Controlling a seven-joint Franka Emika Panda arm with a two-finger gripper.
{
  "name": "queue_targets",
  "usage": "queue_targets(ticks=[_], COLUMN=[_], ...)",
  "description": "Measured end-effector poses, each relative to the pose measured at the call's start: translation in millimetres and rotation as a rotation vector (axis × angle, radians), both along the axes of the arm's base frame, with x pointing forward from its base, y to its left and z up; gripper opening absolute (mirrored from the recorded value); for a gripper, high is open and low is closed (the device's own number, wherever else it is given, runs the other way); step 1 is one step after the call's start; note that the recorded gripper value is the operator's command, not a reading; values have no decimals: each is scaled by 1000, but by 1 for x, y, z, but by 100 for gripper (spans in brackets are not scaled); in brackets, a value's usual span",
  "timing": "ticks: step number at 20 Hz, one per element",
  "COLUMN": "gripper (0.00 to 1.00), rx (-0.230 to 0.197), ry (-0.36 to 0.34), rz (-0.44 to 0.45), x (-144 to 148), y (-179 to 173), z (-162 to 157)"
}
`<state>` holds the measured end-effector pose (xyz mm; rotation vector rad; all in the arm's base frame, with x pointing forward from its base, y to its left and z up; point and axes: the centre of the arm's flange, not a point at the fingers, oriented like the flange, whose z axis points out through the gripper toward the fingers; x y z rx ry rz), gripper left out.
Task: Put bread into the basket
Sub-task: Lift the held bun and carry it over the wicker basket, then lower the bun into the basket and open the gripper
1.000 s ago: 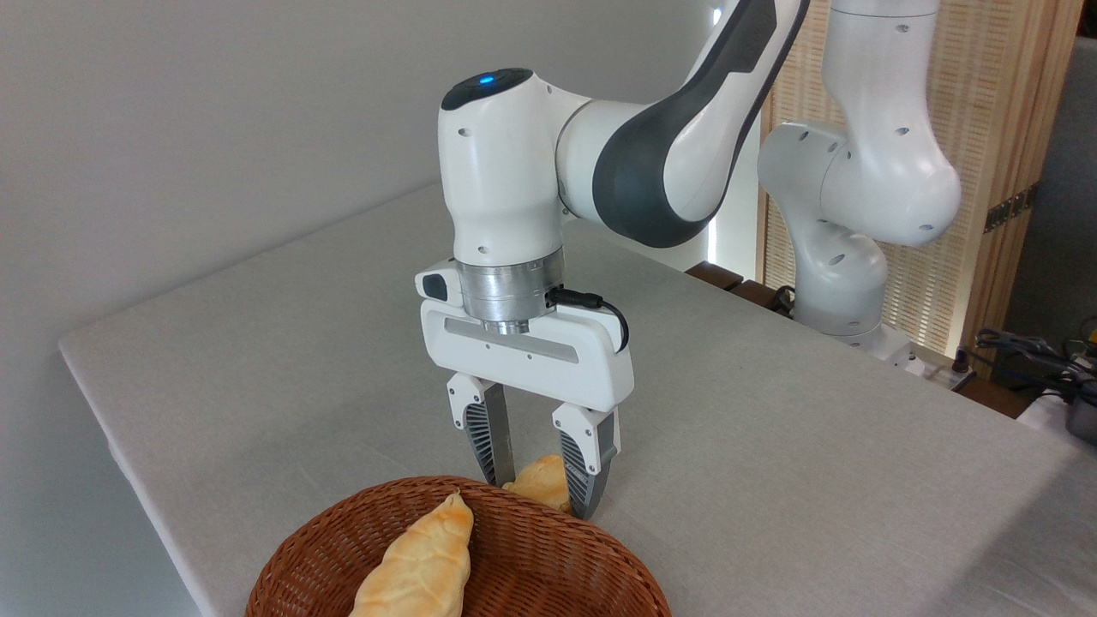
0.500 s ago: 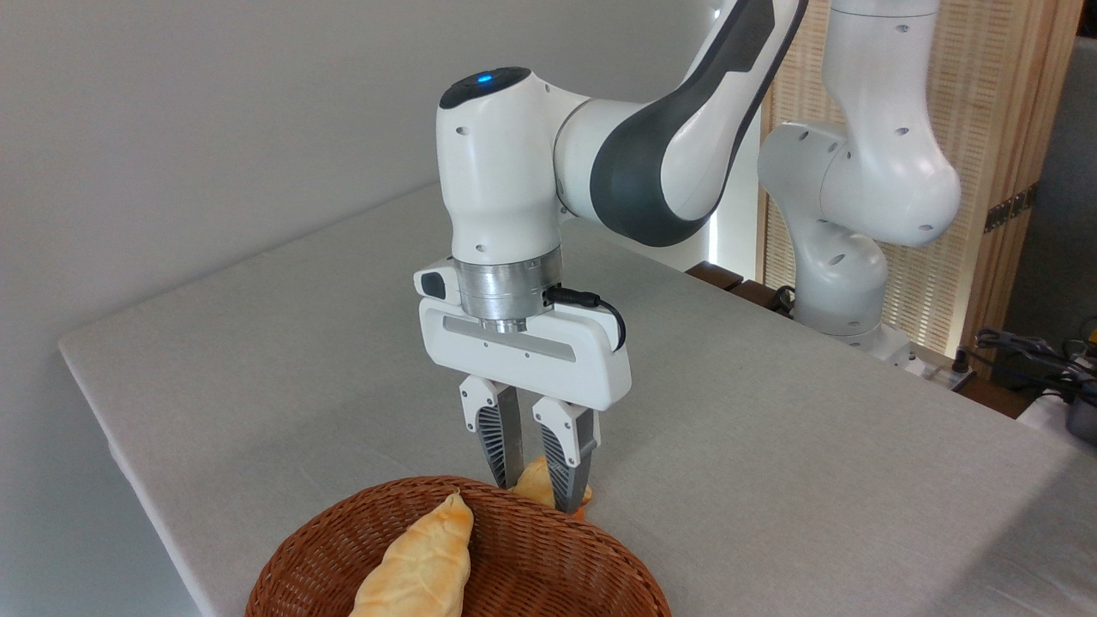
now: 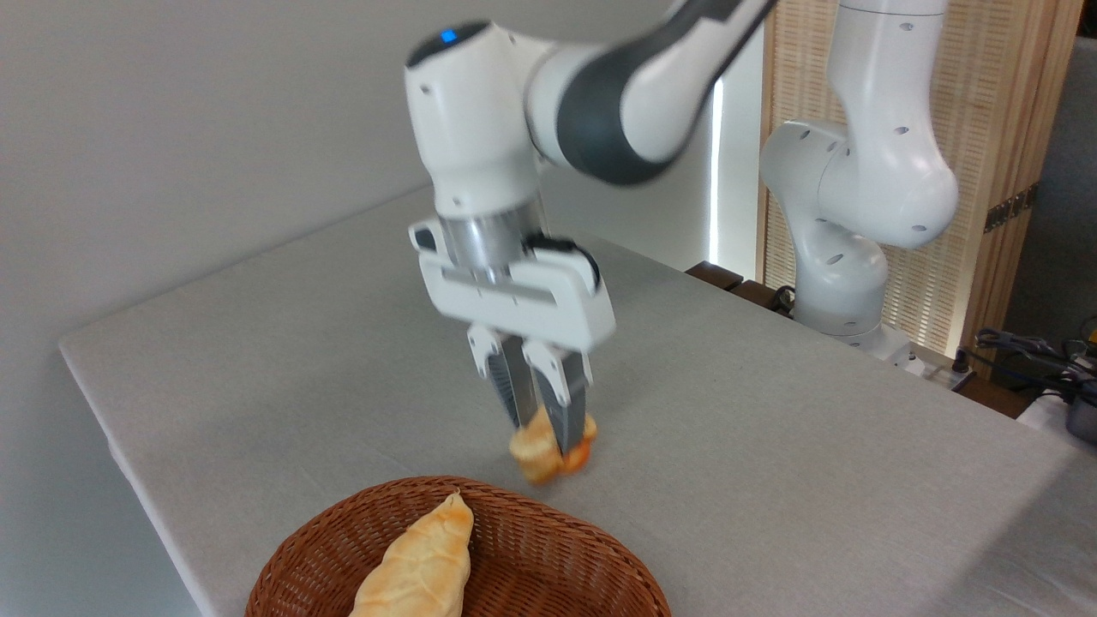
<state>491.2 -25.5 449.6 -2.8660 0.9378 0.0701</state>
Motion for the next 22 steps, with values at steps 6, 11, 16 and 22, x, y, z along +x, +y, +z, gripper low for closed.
queue_targets(ticks=[6,11,16,22], gripper=[61,100,100,100], rx=[-59,-94,-84,-73], ry=[-110,-326,-403,-371], rz=[-2,87,149,154], x=[8,32,54,64], y=[-16,45,90,92], z=[81,105,83,61])
